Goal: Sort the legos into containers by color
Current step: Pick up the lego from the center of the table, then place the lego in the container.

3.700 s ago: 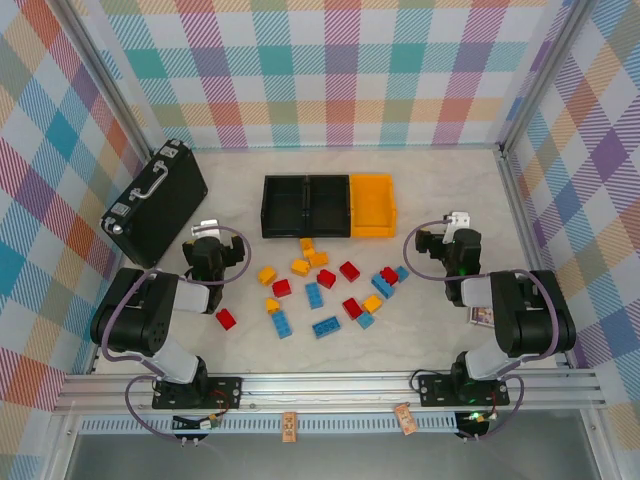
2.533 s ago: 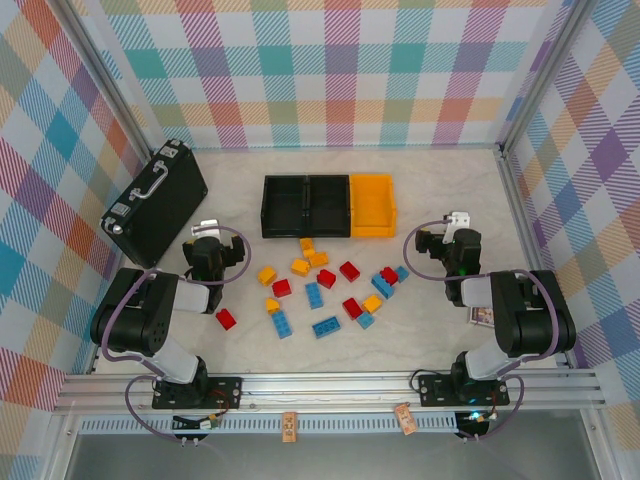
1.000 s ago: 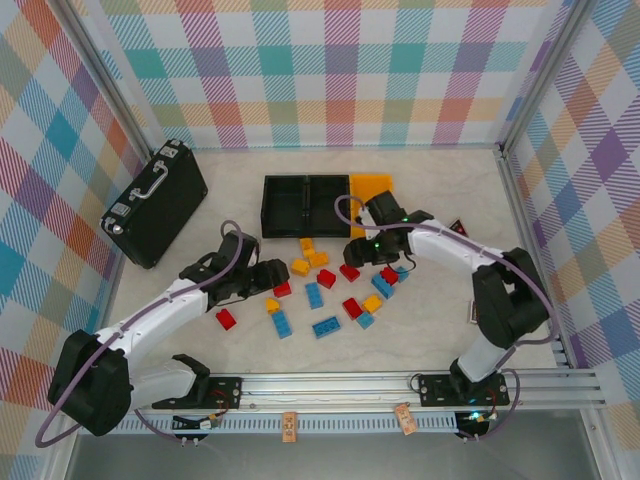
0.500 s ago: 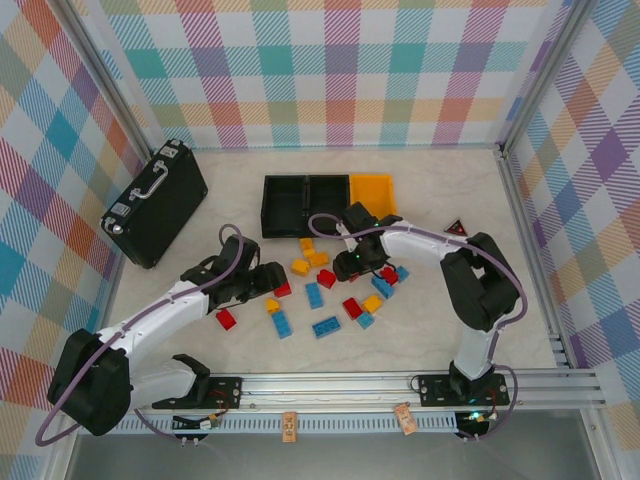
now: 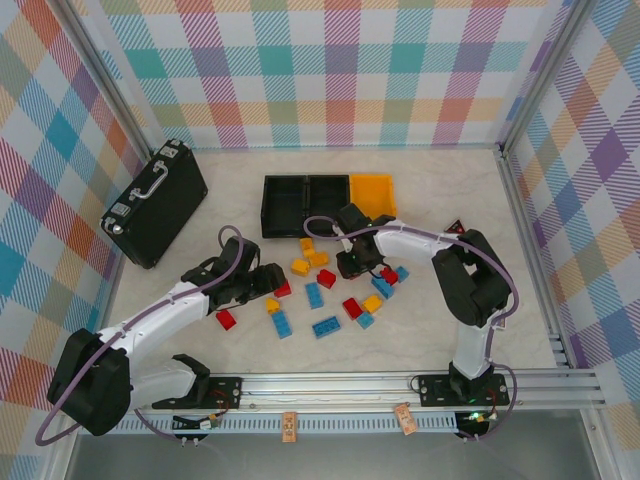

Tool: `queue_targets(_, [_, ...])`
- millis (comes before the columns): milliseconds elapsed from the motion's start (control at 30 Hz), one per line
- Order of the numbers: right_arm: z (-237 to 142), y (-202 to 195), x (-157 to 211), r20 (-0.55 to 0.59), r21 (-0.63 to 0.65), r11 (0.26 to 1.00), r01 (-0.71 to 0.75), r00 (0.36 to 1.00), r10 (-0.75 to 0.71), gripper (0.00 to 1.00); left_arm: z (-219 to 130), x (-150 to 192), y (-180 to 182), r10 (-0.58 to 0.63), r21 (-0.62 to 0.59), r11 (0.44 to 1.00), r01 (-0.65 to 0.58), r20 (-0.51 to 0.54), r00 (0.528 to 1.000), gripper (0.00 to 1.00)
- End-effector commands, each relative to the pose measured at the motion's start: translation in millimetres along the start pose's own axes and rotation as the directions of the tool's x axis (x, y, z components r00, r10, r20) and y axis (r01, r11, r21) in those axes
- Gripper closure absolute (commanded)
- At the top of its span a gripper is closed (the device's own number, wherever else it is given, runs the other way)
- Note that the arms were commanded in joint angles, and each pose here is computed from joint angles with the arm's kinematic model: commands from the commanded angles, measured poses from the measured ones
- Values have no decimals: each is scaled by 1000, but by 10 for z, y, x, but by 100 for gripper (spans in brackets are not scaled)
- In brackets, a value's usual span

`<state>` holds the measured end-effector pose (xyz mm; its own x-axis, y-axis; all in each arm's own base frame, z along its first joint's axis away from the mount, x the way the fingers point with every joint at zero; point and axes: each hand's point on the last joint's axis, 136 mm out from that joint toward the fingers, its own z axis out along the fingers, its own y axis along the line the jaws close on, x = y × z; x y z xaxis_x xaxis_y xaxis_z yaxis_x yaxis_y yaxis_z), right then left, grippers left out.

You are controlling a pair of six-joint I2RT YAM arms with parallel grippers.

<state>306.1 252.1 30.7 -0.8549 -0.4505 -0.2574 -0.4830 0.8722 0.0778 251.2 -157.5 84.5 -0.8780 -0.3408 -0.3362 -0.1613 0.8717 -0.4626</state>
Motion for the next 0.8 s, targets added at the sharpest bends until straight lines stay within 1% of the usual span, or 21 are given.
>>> queue_targets(0, [-310,23,-118,54,-2,1000,-14,998,14,69,24,43,-40,4,4,1000,-4,-19,1000,31])
queue_targets(100, [-562,-49,-215,103,-19,997,-68,992,70,69,37,16,-144,19,27,999,-19,-23,1000,31])
queue_targets(200, [-770,-206,-303,134,-37,989,-144,980,148,69,59,-22,-292,42,53,998,-40,-25,999,31])
queue_targets(333, [-915,-496,-425,163,-27,969,-245,955,246,69,96,-78,-558,90,90,992,-88,-16,996,31])
queue_targets(467, [-926,-763,-555,174,-9,941,-337,927,334,69,136,-100,-806,129,119,985,-127,-10,992,31])
queue_targets(533, [-891,-884,-635,179,-1,925,-380,910,374,69,151,-159,-1003,150,159,976,-152,19,988,31])
queue_targets(667, [-787,-1007,-799,173,10,910,-415,897,407,69,199,-166,-1212,186,181,966,-184,9,983,32])
queue_targets(767, [-683,-1044,-908,162,26,908,-419,898,410,69,221,-141,-1279,214,177,961,-211,2,977,32])
